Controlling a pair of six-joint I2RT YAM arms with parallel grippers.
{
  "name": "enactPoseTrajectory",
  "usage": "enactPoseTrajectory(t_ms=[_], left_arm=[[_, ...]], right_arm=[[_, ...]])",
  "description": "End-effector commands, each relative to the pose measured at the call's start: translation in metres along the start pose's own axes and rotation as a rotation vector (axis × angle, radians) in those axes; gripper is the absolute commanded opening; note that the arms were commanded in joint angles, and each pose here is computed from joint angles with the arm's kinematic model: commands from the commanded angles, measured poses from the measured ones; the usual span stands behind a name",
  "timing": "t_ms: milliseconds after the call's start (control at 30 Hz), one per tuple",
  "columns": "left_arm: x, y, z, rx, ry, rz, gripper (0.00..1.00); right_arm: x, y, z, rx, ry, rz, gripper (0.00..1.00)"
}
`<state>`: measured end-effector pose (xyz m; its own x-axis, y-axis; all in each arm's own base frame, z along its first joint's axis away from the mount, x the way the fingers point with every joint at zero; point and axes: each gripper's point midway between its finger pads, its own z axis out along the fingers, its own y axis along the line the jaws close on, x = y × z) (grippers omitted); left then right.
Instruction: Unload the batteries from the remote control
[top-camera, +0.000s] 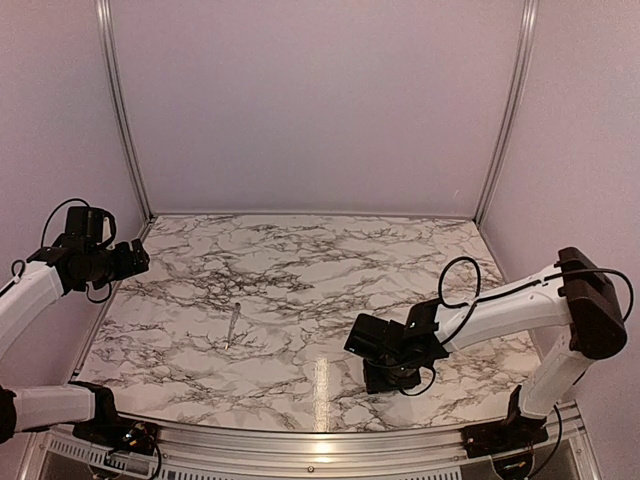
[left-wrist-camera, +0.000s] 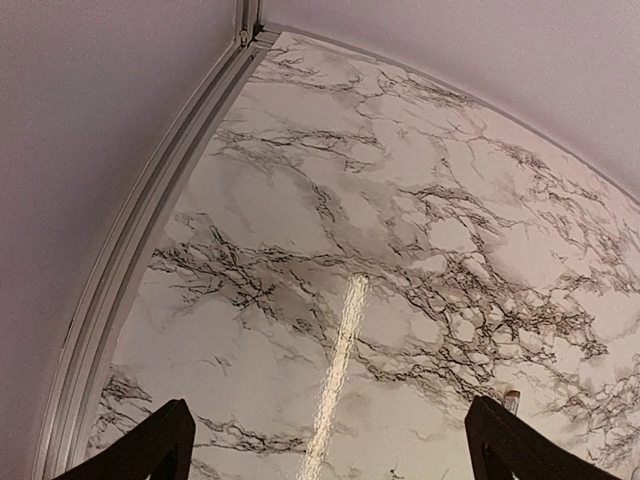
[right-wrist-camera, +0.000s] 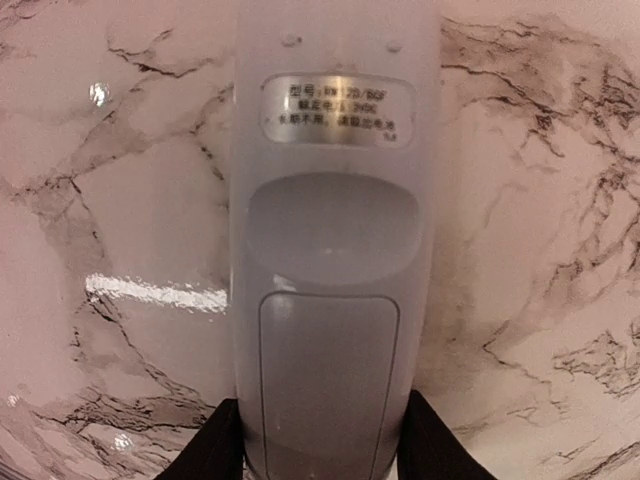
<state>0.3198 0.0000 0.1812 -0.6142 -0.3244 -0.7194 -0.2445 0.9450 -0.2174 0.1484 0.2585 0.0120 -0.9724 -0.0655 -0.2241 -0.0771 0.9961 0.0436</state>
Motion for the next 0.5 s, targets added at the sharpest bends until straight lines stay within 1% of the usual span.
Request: enactPoseTrajectory(t_ms=[0,300,467], left_arm=[[0.002,-0.001,-0.001,0.008,-0.007,0.002,0.99],[0.009,-0.010,0.005,0.061,0.034,0.007,0.99],[0.015,-0.027,0.005,0.157,0.065,0.020,0.99]], right_arm=[[0.017,-0.024,0.022,0.129,0.071,-0.056,0.21],[-0.017,0.002,-0.001,0.102,-0.029,-0.155,0.21],[-0.030,0.016,-0.007,0.079,-0.068,-0.203,0.21]])
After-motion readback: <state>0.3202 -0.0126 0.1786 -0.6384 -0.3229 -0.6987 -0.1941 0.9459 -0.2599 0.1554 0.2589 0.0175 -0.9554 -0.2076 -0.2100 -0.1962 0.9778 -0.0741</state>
